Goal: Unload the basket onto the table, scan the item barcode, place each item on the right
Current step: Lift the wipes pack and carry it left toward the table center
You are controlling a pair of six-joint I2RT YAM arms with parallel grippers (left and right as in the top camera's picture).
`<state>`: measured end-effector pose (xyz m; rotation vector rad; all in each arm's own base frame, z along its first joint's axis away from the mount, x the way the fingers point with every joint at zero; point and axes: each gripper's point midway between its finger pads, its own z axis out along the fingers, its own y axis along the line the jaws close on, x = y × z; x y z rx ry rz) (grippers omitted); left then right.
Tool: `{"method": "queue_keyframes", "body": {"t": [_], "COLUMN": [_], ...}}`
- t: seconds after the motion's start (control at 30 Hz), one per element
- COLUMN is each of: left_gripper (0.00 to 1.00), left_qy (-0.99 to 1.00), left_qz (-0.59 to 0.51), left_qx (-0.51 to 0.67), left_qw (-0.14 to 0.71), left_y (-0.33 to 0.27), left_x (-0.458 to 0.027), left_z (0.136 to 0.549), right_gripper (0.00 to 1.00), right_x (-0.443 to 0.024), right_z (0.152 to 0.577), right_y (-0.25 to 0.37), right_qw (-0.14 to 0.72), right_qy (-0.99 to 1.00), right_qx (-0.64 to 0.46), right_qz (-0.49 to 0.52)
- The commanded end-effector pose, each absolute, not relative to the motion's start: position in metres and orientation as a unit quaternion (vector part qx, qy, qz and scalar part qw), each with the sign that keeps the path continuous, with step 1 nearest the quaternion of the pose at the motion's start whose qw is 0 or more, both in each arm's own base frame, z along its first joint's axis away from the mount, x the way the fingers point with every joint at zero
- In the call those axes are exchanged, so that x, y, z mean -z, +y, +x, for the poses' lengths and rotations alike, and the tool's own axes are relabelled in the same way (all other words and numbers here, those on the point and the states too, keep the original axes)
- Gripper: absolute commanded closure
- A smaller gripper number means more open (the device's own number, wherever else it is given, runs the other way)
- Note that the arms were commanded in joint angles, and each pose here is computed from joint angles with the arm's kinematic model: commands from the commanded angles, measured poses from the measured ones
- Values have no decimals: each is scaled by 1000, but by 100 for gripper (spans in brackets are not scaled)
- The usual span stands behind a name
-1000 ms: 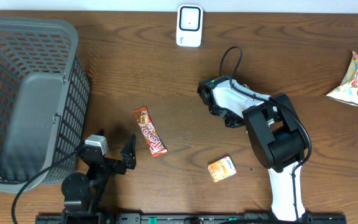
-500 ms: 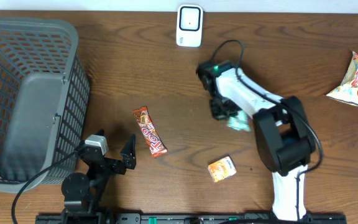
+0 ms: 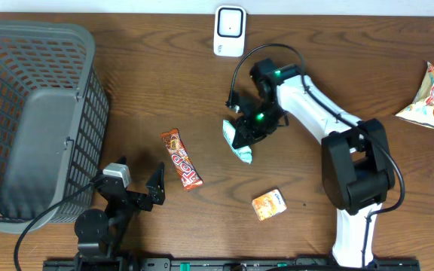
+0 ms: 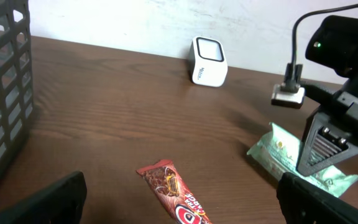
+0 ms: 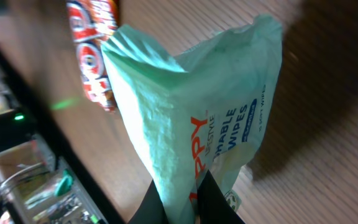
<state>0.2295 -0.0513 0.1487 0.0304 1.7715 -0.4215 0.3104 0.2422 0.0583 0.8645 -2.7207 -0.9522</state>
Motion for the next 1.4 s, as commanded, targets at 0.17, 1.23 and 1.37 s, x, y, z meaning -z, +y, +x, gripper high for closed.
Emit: {"method": "queue_keyframes", "body": {"t": [0.17,1.23,1.37], "left_gripper": [2,2,2], "left_qy": [781,781,781], "left_qz": [14,15,15], "left_qx": [176,176,176], "left_qw": [599,599,599], "left_y": [-50,-50,-50], "left_x": [-135,-135,-135], "left_z": [229,229,229], "right_gripper": [99,99,99], "right_x": [-99,-204,-206], "right_z": [300,260,261], "right_y": [265,275,273], "right_qw": [30,143,121], "right_qy": [-810,-702,-699], "right_qx": [498,690,694], "right_qz": [309,100,119]}}
